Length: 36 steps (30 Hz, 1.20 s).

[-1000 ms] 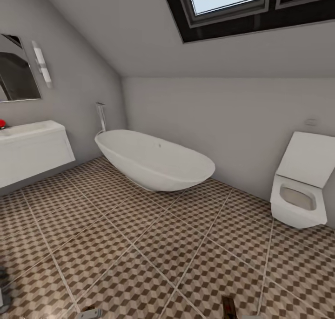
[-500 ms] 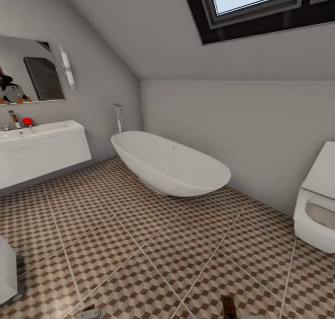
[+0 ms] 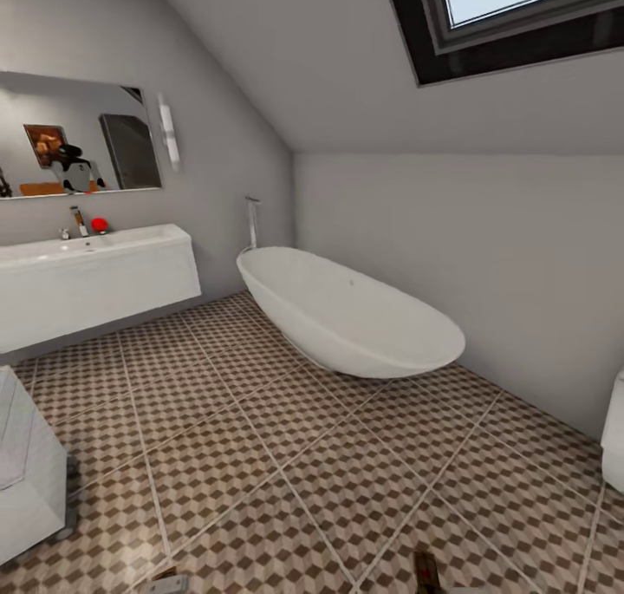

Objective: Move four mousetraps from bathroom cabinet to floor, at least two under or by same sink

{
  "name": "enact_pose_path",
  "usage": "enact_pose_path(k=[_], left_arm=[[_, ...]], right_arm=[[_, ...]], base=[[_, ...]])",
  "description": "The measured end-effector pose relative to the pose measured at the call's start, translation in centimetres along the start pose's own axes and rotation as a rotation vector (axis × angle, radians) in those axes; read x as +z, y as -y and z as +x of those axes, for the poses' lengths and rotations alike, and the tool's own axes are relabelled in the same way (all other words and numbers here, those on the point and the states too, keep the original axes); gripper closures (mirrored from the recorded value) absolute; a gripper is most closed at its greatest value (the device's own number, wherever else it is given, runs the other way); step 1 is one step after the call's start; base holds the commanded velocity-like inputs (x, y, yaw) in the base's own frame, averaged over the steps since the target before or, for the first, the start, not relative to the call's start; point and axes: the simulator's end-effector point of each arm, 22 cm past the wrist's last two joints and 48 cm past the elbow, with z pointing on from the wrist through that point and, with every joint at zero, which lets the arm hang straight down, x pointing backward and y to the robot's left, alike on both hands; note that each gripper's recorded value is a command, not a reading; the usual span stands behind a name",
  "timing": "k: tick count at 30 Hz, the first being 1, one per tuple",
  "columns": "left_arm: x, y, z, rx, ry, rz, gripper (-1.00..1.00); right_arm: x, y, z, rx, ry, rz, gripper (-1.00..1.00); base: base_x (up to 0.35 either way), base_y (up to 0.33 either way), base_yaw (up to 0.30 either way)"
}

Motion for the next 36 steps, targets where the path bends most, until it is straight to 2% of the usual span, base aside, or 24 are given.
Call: enact_pose_path(k=[17,36], left_arm=[[-0.16,0.03,-0.46,-0.003,0.01,0.002,1.0],[-0.17,0.02,-0.46,-0.003,0.01,0.002,1.0]], right_arm=[[-0.04,-0.03,-0.45,0.0,0.01,-0.001,1.0],[-0.03,-0.04,-0.52,0.0,0.011,-0.001,1.0]], base=[[0.009,-0.007,0.236],[0.126,-0.118,0.257]])
